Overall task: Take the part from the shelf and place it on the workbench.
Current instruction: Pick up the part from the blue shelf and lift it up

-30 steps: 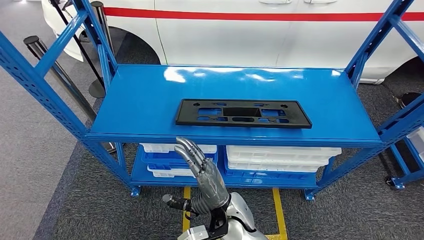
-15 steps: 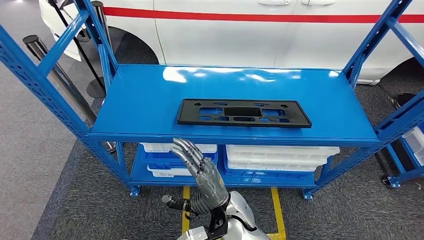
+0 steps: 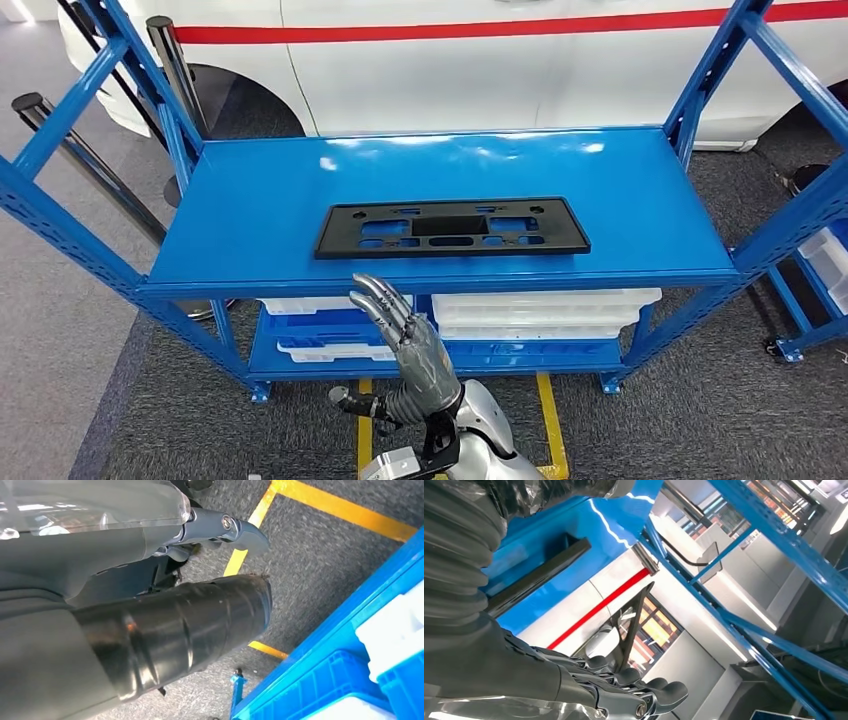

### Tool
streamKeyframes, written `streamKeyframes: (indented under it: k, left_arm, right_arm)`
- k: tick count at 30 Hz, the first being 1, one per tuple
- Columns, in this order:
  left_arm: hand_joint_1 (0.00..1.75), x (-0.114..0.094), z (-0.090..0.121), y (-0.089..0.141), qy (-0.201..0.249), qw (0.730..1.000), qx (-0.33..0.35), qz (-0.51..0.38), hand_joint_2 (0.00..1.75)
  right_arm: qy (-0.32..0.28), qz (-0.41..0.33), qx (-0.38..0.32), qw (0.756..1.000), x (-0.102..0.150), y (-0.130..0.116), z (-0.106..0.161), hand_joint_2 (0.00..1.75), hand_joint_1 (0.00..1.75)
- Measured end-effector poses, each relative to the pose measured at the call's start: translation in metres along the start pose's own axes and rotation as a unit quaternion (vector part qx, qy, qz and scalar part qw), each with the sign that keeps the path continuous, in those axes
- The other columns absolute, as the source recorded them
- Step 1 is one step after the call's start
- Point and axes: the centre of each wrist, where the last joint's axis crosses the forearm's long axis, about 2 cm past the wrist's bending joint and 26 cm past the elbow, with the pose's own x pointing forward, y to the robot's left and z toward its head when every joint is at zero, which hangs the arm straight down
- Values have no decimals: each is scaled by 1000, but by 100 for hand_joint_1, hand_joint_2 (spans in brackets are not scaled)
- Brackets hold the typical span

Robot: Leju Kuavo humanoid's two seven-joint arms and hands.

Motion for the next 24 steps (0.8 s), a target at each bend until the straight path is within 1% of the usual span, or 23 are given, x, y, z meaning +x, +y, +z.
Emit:
streamKeyframes:
  k: [14,24]
  left_arm:
    - [0,-2,1,0,2,1000,3,-3,0]
    - [0,-2,1,0,5,1000,3,-6,0]
  right_arm:
    - [1,3,2,1000,-2,-1,0,175,0]
    - [6,9,8,1000,-6,-3,5,175,0]
